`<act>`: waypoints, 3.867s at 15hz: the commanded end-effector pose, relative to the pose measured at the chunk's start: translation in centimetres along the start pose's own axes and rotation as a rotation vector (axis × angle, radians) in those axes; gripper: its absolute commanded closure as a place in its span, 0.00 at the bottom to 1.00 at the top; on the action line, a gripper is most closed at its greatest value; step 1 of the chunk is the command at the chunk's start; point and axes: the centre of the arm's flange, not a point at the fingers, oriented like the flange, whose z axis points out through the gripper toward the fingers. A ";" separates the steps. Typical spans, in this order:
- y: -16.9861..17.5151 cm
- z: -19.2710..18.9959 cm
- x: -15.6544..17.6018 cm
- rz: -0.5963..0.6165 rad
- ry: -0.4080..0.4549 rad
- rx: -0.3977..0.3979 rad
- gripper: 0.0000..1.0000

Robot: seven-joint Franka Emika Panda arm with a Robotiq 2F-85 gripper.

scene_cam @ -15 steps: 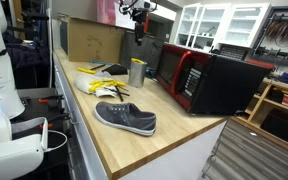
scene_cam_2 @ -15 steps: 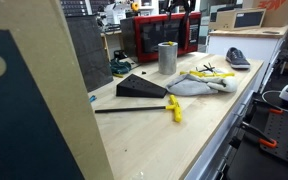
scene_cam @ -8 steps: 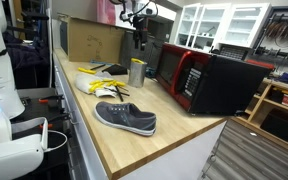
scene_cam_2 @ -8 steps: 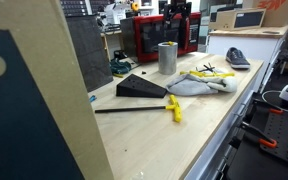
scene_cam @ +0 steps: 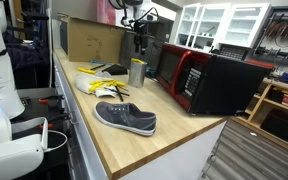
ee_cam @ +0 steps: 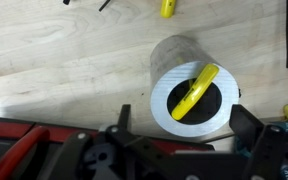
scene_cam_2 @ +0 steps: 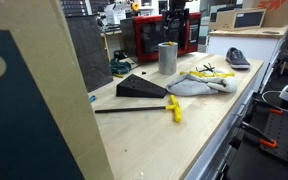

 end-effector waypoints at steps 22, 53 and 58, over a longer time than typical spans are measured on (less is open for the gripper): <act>0.1 3.9 4.2 0.527 -0.182 0.112 0.25; -4.6 -9.6 3.6 -0.314 0.069 0.085 0.96; -6.6 -10.9 2.9 -0.594 0.106 0.137 0.96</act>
